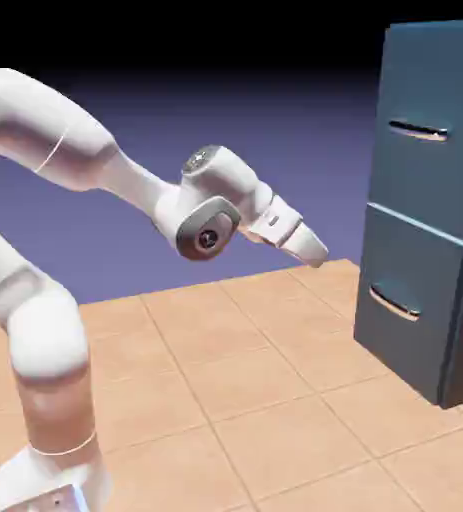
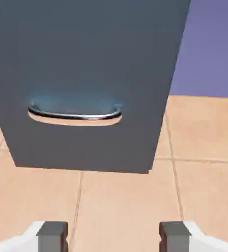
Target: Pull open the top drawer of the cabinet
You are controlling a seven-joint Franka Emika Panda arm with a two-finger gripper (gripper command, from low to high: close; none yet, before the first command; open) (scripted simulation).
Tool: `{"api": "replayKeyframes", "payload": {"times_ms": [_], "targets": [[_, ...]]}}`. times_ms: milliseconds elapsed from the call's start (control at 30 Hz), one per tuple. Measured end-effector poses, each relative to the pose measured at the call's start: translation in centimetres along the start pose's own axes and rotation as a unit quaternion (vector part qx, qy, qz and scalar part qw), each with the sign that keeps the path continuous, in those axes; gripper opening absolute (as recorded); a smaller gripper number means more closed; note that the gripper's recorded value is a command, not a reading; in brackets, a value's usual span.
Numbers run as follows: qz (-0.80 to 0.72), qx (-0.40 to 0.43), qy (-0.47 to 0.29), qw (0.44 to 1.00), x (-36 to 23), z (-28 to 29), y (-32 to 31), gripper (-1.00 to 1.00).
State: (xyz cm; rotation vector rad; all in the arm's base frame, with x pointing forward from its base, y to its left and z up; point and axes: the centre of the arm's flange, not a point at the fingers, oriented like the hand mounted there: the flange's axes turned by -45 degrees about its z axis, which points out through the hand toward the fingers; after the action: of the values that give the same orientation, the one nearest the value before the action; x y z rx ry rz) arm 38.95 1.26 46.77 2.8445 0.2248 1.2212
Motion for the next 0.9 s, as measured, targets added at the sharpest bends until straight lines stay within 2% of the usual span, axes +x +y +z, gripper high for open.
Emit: {"api": "replayKeyframes", "payload": {"times_ms": [200,400,633,900], "targets": [[-0.231,0.017,0.040,0.972,3.5,-3.4,-3.1,0.00],[-0.441,0.010,0.083,0.894,6.3,-7.2,-5.4,0.00],[-0.644,-0.027,0.127,0.754,8.7,-11.6,-6.8,0.00],[-0.810,-0.097,0.155,0.557,11.0,-15.9,-6.8,0.00]]}}
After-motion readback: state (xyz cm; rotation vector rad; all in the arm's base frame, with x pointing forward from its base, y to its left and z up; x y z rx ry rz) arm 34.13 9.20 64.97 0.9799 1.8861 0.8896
